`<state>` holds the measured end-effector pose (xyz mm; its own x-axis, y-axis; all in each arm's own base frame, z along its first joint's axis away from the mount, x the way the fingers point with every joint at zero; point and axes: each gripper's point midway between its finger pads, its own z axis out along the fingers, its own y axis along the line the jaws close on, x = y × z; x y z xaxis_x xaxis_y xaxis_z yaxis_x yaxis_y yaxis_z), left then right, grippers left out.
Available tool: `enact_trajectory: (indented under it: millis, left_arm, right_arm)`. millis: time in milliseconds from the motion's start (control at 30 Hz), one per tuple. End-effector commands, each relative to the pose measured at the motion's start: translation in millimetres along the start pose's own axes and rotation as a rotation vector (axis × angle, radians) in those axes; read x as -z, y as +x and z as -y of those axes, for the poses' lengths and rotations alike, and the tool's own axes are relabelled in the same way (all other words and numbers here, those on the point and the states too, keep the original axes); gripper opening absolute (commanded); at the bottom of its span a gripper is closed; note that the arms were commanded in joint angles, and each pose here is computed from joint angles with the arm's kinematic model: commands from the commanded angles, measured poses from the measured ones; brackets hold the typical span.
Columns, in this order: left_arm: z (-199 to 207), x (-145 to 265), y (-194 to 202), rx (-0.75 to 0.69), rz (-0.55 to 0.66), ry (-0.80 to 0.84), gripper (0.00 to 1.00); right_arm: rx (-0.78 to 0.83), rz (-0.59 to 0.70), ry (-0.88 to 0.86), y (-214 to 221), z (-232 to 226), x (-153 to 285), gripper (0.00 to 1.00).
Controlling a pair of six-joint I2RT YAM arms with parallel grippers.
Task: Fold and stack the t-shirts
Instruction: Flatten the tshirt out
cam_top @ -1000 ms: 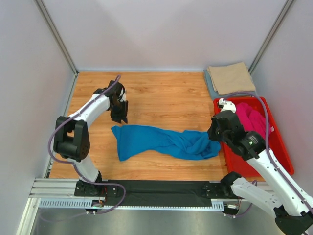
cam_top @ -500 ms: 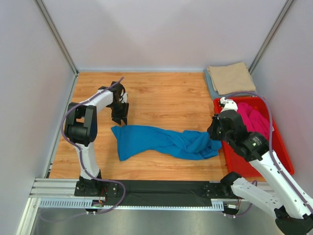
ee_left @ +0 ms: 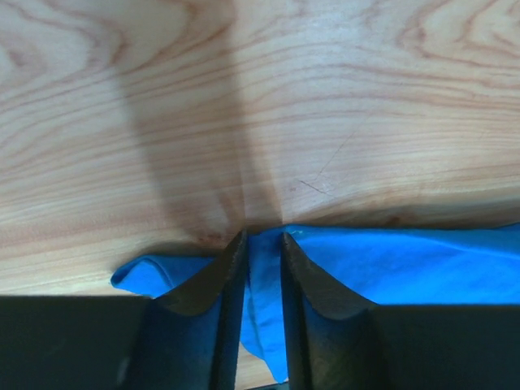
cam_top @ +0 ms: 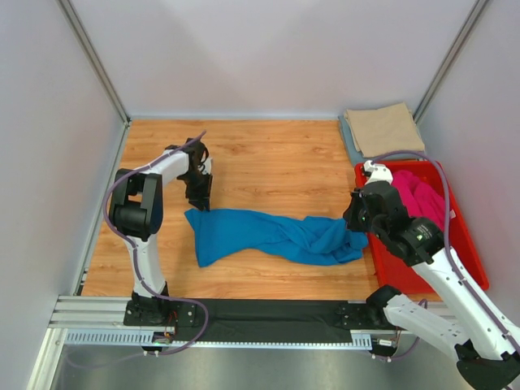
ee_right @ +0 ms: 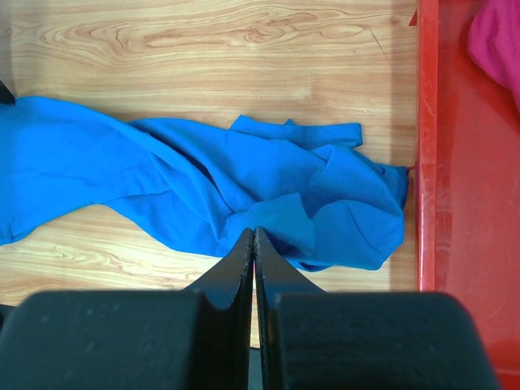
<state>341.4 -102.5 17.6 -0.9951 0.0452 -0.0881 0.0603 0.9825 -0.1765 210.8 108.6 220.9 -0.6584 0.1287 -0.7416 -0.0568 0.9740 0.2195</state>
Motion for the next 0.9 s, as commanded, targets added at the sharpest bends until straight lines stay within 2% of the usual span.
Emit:
enact_trajectory:
  millis: [0,33,133,533,667,800,867]
  left_arm:
    - [8.2,5.2,2.6,0.027,0.012,0.049,0.29]
    - [10.5,6.5,2.5,0.027,0.015,0.06,0.19]
    - [15.2,18.0,-3.4,0.034,0.047,0.074,0.0]
    - [19.7,125.8,-20.1,0.118,0.366,0.031,0.0]
    - [12.6,187.9,-26.2,0.143,0.552,-0.027,0.0]
    - [4.6,294.6,-22.8,0.219,0.871,-0.07,0.0]
    - [5.3,355.7,-11.7,0.253,1.047,-0.048,0.0]
  right_arm:
    - [-0.015,0.063,-0.024,-16.7,-6.2,2.3,0.0]
    - [-0.012,0.054,-0.021,-14.5,-5.9,0.3,0.0]
    - [-0.012,0.054,-0.014,-13.3,-4.0,-0.4,0.0]
    - [-0.023,0.07,-0.006,-21.4,-7.0,-4.8,0.0]
    - [-0.012,0.226,0.008,-72.6,-9.0,19.6,0.0]
    - [0.002,0.491,0.01,-161.3,-11.8,90.1,0.0]
    - [0.007,0.577,-0.004,-185.3,-13.0,115.3,0.0]
